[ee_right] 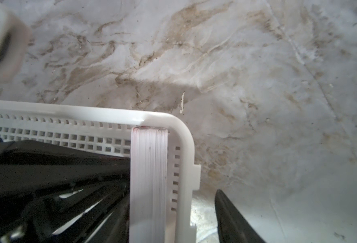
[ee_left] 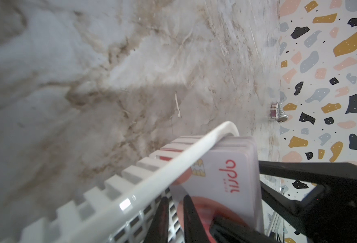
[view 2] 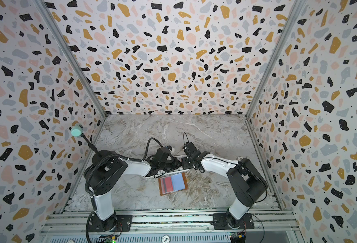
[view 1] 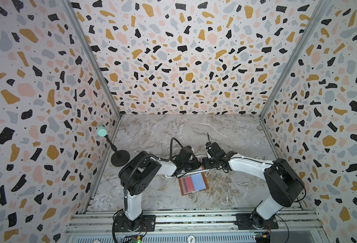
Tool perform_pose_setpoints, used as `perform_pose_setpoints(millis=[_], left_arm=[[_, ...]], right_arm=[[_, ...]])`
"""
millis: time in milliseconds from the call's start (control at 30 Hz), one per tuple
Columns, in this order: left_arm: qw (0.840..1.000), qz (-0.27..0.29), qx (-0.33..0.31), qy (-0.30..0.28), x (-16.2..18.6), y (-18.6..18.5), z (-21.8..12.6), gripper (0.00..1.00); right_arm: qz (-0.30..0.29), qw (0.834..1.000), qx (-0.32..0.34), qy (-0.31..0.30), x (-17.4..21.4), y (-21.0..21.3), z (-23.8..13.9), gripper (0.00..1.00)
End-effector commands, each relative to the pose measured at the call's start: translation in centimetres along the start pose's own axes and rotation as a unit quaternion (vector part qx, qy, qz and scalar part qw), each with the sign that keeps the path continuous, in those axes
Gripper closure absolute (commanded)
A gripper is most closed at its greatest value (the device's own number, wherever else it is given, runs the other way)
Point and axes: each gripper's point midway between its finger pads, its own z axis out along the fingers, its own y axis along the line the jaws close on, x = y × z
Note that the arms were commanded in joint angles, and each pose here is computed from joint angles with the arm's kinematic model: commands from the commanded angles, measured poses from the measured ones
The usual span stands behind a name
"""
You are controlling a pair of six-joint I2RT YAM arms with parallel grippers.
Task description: Put the credit cards into the card holder
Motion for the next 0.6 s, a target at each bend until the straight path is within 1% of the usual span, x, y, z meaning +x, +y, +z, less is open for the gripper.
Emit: perform_pose_setpoints(millis=[0,300,567], left_arm=[[1.000,-0.012,-0.019,0.017,1.2,1.6,0.3,0.82],[0.999,-0.013,-0.027,0.017,1.3,2.0,0.3,0.81],[0.999,-0.016,-0.030,0.016,1.5,2.4,0.3,0.77]], right_arm=[[-0.005,1.000,0.013,-0.010,-1.2,-0.1,-0.3,0.39],[-0.012,0.999,0.030,-0.038,-2.4,-0.7,-2.0,0.40],[-0.012,0.998,0.040,-0.044,-2.8,-1.6,-2.8,0.41]])
